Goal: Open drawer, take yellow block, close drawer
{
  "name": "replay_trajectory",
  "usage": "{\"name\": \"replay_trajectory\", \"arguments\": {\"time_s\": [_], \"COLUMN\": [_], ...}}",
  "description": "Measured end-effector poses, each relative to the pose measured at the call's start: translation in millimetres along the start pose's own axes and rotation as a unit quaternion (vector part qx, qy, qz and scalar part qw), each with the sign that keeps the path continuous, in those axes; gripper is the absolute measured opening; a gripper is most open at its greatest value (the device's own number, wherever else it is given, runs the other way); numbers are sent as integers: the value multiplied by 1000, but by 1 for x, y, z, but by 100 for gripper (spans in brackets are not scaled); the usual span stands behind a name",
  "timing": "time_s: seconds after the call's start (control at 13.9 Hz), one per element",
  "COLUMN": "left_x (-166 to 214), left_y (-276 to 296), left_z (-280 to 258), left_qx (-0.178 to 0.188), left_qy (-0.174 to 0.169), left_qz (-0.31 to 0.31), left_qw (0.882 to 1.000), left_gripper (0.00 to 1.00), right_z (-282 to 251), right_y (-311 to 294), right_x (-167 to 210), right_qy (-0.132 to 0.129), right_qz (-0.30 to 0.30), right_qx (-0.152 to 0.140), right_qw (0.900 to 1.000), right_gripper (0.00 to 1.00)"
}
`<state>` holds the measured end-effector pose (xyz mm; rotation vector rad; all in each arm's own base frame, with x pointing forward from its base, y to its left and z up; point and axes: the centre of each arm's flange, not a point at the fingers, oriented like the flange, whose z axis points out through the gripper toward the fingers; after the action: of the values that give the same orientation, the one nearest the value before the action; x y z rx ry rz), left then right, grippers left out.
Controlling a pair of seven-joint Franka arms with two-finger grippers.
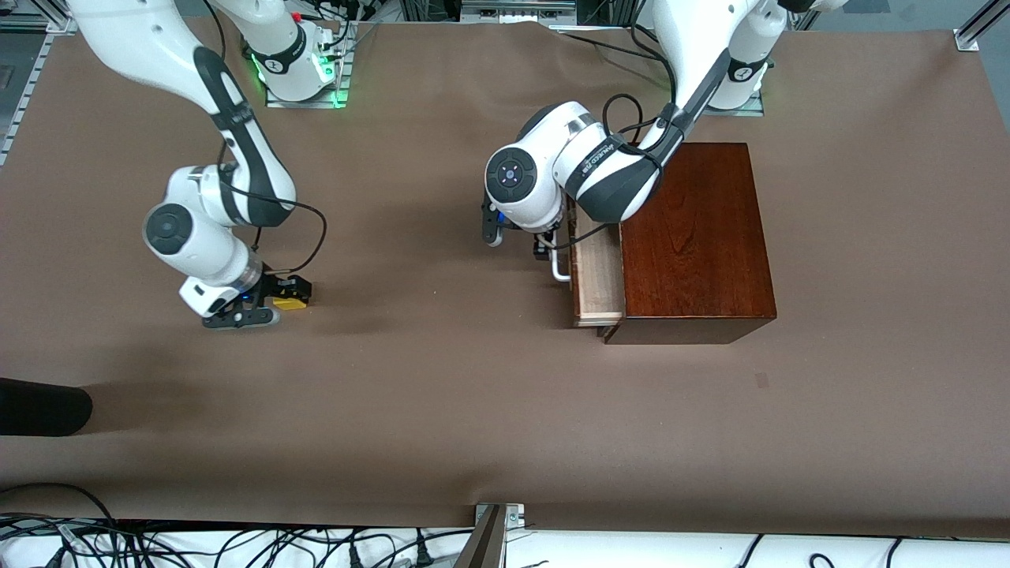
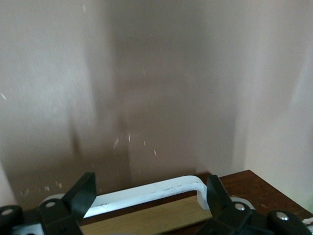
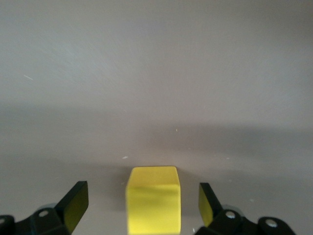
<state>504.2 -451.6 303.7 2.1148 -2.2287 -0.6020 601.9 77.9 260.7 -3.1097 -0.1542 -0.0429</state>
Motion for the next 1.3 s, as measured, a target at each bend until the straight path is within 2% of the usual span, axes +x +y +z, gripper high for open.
{"name": "replay_trajectory", "arguments": {"time_s": [0.14, 0.22, 0.43, 0.72, 0.94, 1.08, 1.3], "left_x": [-21, -29, -42, -52, -77, -122, -256], "left_y": [-4, -6, -11, -7, 11, 14, -15], "left_z": [6, 8, 9, -22, -93, -147, -198], "left_qx": [-26, -36, -48, -26, 24, 55, 76], "left_qy": [-33, -42, -48, -33, 1, 31, 76], "left_qz": [-14, -19, -29, -40, -85, -127, -227], "left_qw": [999, 998, 997, 998, 996, 990, 968], "left_gripper": [100, 100, 100, 100, 100, 100, 100], "right_z": [-67, -103, -194, -282, -312, -311, -318], "right_y": [-6, -8, -10, -7, 1, 5, 10], "right_x": [15, 19, 12, -9, -17, -18, -18], "right_qy": [-6, 0, 34, 17, -13, -20, -28], "right_qz": [-6, -8, -32, -45, -40, -39, -39], "right_qx": [7, 10, 16, 20, 20, 13, -2], "right_qw": [1000, 1000, 999, 999, 999, 999, 999], "right_gripper": [100, 100, 100, 100, 100, 100, 100]}}
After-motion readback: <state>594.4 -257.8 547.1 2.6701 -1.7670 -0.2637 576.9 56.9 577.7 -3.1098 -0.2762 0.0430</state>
